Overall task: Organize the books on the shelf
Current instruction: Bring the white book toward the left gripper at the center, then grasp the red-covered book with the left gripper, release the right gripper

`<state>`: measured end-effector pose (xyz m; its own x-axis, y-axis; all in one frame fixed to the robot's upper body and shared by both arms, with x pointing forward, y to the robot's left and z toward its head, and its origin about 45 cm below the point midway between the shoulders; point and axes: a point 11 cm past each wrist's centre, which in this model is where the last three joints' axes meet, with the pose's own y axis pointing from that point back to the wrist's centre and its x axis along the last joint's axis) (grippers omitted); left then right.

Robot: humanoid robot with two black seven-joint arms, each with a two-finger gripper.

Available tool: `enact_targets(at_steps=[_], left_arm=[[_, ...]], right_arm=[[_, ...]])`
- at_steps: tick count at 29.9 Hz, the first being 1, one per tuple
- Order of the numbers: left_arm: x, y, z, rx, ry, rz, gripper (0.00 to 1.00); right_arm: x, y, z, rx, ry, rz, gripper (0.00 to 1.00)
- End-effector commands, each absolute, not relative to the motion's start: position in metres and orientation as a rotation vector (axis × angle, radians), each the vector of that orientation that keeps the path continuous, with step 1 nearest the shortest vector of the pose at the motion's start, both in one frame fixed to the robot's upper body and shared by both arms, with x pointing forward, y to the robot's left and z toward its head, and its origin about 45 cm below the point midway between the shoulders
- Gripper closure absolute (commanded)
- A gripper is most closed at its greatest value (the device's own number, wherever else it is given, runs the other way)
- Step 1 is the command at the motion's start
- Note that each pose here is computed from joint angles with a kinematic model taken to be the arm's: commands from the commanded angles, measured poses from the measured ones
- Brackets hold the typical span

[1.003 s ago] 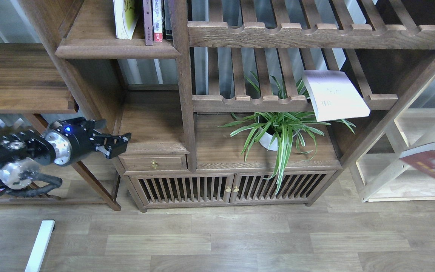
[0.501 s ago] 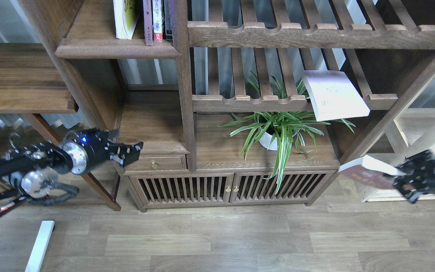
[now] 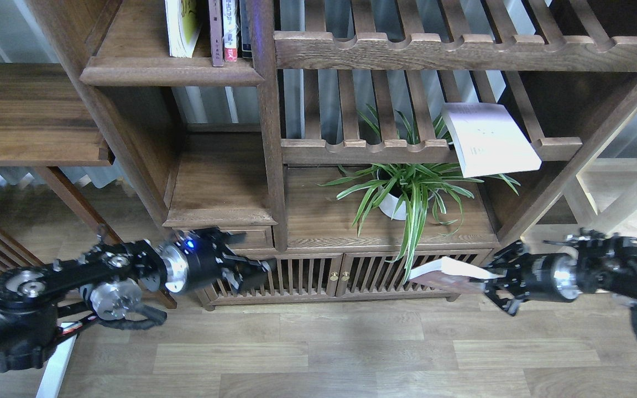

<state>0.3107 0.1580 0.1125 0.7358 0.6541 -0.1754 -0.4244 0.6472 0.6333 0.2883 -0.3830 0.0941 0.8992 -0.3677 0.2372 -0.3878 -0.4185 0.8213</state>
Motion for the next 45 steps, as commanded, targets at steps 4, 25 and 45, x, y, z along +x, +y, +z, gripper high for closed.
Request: enact_targets(at_steps=[4,25,45], left_arm=[[0.279,0.142,0.091,0.670,0.399,0.401,0.05],[0.275,0.133,0.072,0.805,0.168,0.195,0.03],[0.278,0.094,0.056,0.781,0.175,0.199,0.03]], right_arm=[[0.286,-0.342,0.079,2.113,-0.426,0.053,0.96],[0.263,-0.253,0.074,2.326,-0.140,0.061,0.96],[0.270,-0.194,0.121,2.481,0.002,0.147,0.96]])
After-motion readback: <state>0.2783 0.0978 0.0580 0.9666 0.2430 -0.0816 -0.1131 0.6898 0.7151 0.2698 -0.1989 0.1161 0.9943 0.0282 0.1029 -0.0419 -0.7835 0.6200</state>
